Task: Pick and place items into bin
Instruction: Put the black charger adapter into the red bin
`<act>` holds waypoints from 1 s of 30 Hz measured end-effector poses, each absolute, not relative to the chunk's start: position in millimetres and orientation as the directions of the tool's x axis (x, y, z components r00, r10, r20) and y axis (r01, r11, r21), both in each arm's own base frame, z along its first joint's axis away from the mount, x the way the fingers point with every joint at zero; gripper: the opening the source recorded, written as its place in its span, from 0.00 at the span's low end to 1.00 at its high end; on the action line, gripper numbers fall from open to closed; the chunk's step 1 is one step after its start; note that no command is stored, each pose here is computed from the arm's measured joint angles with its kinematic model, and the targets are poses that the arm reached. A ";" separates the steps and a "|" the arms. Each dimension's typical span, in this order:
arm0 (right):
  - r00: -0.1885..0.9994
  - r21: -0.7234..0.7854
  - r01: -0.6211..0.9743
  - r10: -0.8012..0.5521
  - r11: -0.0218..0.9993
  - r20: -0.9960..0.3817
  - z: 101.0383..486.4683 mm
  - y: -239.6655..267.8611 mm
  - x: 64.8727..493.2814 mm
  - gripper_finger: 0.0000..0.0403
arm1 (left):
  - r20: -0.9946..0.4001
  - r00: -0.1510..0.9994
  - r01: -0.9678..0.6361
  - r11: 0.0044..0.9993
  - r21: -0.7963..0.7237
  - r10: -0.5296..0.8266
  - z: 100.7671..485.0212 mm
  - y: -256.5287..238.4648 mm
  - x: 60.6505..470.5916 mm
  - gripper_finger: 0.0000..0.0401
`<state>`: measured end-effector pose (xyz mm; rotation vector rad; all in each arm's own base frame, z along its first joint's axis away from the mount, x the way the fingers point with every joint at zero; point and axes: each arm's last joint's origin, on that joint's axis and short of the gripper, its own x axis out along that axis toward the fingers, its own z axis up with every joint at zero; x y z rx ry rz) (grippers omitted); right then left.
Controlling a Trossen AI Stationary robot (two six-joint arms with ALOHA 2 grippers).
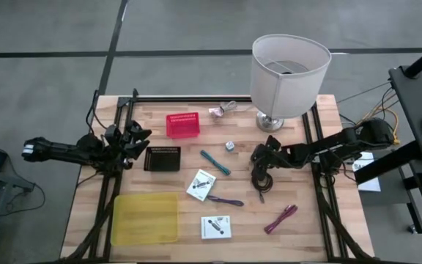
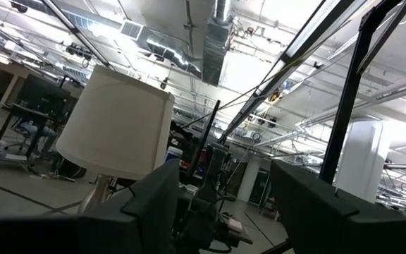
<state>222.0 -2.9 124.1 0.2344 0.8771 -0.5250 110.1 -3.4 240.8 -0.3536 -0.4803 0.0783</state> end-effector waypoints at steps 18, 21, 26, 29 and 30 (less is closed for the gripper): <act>0.927 0.280 0.265 -0.164 0.923 -0.337 237.4 15.0 301.2 0.33 | 0.287 0.949 0.017 0.885 -0.465 0.132 224.2 -5.5 126.9 0.51; 0.944 0.306 0.203 -0.104 0.930 -0.312 248.6 17.4 310.4 0.33 | 0.235 0.967 0.019 0.893 -0.449 0.098 224.5 -7.4 137.7 0.51; 0.942 0.331 0.158 -0.042 0.930 -0.332 254.6 20.0 322.3 0.33 | 0.139 0.988 -0.005 0.922 -0.387 0.064 224.6 -10.4 159.1 0.51; 0.934 0.341 0.129 0.001 0.931 -0.356 255.1 21.9 330.6 0.33 | 0.085 0.996 -0.011 0.941 -0.338 0.042 227.4 -12.4 174.7 0.51; 0.930 0.344 0.123 0.013 0.931 -0.367 254.4 22.4 333.5 0.33 | 0.093 0.995 -0.005 0.949 -0.316 0.037 232.8 -13.1 180.3 0.51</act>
